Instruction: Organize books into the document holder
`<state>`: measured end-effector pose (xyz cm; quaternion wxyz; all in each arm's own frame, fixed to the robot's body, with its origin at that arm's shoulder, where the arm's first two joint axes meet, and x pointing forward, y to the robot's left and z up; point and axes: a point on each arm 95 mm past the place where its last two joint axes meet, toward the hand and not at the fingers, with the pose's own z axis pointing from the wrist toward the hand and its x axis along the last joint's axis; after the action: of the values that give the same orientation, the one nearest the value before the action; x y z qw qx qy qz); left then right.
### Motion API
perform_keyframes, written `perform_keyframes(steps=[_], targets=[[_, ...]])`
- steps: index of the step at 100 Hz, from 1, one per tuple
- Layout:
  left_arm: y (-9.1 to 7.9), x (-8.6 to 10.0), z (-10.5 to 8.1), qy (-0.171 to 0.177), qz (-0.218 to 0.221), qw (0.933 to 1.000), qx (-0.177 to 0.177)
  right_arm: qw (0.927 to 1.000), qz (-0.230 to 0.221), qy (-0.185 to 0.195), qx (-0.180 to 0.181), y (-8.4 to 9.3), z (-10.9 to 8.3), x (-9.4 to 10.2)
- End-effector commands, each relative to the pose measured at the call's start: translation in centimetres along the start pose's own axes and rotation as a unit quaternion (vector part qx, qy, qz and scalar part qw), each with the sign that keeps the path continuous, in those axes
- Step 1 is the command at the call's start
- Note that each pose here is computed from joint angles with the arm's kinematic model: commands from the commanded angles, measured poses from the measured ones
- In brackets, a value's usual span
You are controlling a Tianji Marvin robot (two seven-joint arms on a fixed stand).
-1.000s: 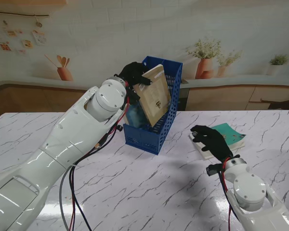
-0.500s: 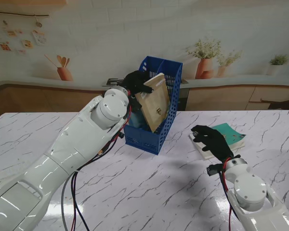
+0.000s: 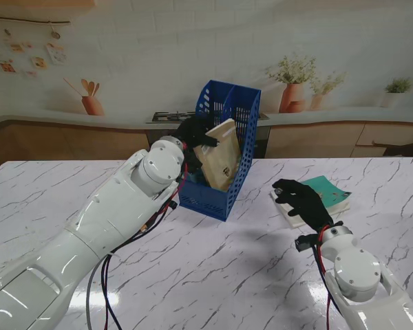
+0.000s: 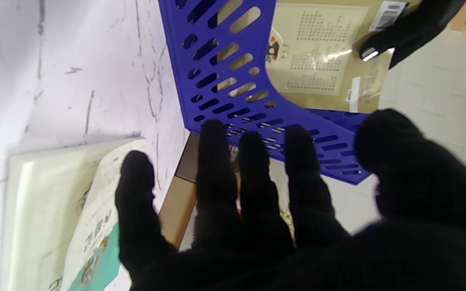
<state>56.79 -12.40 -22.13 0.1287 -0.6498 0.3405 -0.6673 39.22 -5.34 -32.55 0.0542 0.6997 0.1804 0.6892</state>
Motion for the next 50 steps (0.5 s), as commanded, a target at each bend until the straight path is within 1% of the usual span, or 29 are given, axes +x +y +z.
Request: perform_keyframes(steps=[1, 27, 50], targets=[[1.0, 0.1, 0.0, 0.010, -0.013, 0.9998, -0.012, 1.0000, 0.006, 0.001, 0.002, -0.5, -0.1, -0.1], [2.0, -0.5, 0.0, 0.010, -0.020, 0.9996, -0.016, 1.0000, 0.005, 0.002, 0.002, -0.5, -0.1, -0.1], [2.4, -0.7, -0.1, 0.011, -0.018, 0.9995, -0.023, 1.0000, 0.005, 0.000, 0.002, -0.4, -0.1, -0.1]])
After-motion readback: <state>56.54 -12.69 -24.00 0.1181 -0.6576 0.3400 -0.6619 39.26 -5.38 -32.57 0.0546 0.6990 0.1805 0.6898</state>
